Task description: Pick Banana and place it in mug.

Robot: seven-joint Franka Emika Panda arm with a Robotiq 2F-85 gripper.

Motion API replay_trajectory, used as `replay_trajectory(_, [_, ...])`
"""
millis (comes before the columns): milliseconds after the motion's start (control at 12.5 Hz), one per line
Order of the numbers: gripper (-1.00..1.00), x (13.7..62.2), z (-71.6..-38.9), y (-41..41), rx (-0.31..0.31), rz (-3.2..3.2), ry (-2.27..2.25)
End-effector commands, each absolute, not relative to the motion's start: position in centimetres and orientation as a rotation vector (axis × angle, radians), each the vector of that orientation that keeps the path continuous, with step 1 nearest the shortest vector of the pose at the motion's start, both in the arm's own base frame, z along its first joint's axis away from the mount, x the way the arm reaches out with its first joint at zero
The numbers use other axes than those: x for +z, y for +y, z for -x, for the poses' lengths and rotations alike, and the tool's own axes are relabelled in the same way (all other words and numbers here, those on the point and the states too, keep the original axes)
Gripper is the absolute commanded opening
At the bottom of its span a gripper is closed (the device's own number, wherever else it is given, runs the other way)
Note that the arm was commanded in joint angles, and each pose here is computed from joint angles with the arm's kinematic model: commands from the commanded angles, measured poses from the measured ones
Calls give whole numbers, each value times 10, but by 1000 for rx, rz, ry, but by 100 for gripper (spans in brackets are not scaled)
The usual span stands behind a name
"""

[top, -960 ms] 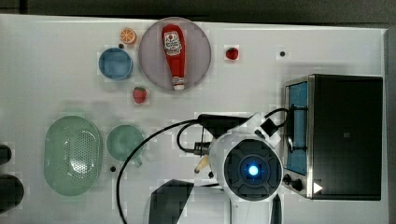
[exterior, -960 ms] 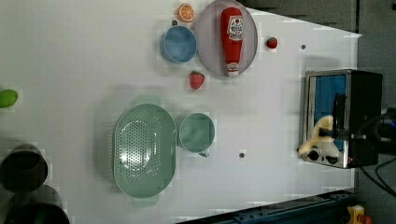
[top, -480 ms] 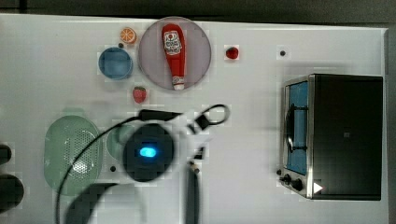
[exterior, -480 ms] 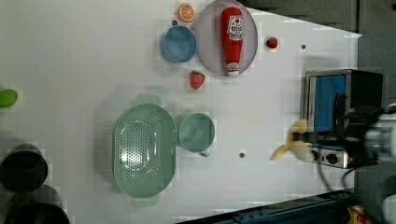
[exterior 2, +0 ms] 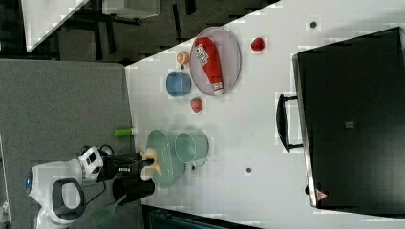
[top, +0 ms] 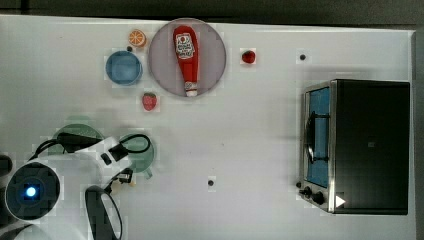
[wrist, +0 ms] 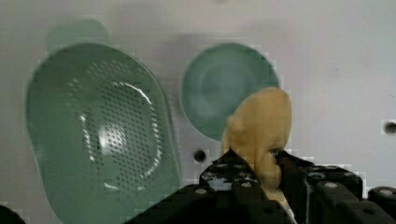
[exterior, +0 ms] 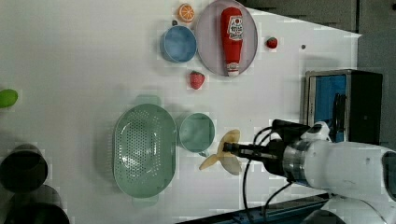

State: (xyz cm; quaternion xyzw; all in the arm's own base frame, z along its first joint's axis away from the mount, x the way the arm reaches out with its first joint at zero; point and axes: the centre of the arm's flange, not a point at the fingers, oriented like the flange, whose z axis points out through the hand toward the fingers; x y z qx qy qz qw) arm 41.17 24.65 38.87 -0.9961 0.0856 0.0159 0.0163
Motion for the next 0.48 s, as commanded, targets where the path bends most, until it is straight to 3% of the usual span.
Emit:
replay_trajectory(80, [-46,339,-437,220,170,3056,533])
replay_trajectory(240, [-46,307,-445,227,166,3022,528])
replay_trajectory(320, [-46,296,-452,231,125,2991,529])
replay_trajectory(480, [-46,265,-452,233,144,2978,528])
